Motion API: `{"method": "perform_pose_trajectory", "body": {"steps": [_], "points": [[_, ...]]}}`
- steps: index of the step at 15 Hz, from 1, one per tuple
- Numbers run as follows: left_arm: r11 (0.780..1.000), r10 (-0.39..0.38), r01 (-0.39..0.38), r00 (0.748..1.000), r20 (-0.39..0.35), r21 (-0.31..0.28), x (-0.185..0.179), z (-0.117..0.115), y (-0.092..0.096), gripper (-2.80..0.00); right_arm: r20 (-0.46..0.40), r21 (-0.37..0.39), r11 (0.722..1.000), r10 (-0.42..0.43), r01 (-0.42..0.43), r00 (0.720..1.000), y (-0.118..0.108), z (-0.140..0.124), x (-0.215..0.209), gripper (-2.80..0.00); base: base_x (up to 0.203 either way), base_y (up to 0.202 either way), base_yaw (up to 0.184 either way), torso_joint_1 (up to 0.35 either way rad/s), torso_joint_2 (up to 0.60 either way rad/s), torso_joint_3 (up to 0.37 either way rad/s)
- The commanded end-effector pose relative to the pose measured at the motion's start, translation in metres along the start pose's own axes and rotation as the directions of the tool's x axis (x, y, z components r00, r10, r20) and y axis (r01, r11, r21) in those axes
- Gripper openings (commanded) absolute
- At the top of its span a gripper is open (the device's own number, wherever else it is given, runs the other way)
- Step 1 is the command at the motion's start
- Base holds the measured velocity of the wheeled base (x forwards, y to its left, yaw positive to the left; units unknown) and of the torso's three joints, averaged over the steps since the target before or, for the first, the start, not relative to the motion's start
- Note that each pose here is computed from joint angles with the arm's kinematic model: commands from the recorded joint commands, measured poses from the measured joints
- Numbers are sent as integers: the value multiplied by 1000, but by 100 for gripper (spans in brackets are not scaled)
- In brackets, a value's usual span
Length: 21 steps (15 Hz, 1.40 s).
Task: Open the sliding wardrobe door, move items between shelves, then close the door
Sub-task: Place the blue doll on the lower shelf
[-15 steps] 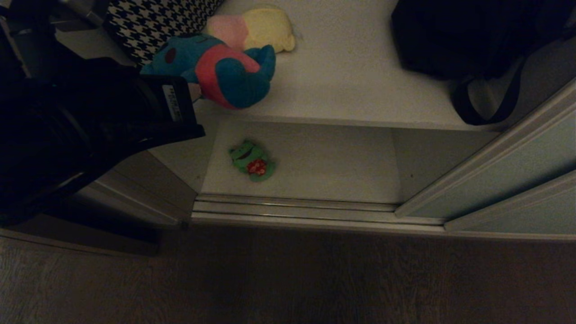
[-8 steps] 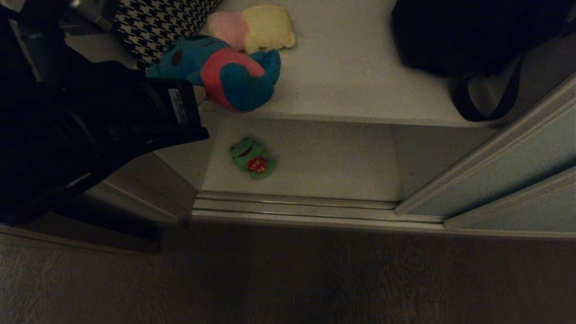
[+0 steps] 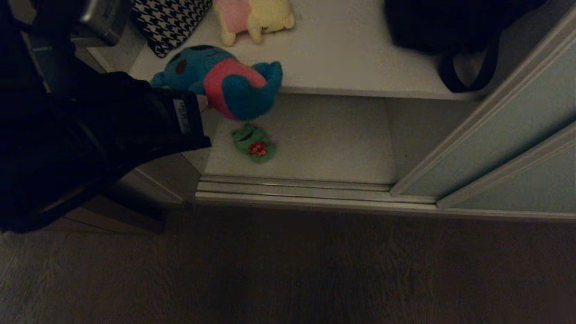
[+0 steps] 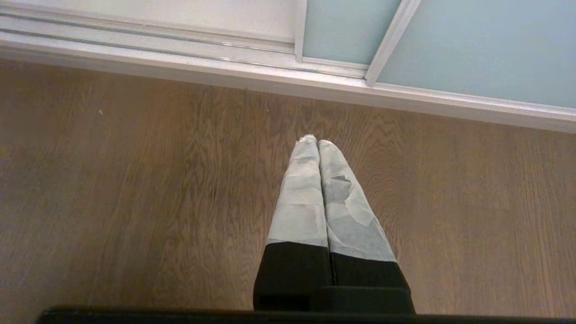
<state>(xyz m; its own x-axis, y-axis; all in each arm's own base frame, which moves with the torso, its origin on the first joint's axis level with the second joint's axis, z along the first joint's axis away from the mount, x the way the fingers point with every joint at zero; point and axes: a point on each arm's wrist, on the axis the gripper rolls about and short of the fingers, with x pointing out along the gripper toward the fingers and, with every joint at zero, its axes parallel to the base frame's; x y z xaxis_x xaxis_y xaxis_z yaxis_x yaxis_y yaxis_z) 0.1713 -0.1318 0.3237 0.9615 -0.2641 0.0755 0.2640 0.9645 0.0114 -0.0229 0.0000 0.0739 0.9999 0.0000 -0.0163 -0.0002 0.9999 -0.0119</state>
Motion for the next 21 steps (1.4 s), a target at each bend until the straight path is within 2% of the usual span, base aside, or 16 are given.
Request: {"method": "perform_pose_trajectory", "body": {"steps": [1, 8, 12, 16, 21], "points": [[1000, 3, -3, 1000, 2, -3, -2, -1, 1, -280, -1, 0, 1000, 0, 0, 1000, 0, 0, 0, -280, 0, 0, 0, 0, 0, 0], [1000, -3, 3, 999, -32, 11, -10, -12, 4, -280, 1, 0, 1000, 0, 0, 1000, 0, 0, 0, -280, 0, 0, 0, 2, 2, -84], [999, -54, 53, 991, -123, -11, -14, -40, -2, -280, 1, 0, 1000, 0, 0, 1000, 0, 0, 0, -280, 0, 0, 0, 4, 4, -195], [990, -138, 138, 962, -235, -13, -5, -72, -11, -280, 1, 0, 1000, 0, 0, 1000, 0, 0, 0, -280, 0, 0, 0, 2, 2, -191], [989, -150, 144, 910, -387, -45, 29, -119, -31, -280, -1, 0, 1000, 0, 0, 1000, 0, 0, 0, -280, 0, 0, 0, 2, 1, -182]]}}
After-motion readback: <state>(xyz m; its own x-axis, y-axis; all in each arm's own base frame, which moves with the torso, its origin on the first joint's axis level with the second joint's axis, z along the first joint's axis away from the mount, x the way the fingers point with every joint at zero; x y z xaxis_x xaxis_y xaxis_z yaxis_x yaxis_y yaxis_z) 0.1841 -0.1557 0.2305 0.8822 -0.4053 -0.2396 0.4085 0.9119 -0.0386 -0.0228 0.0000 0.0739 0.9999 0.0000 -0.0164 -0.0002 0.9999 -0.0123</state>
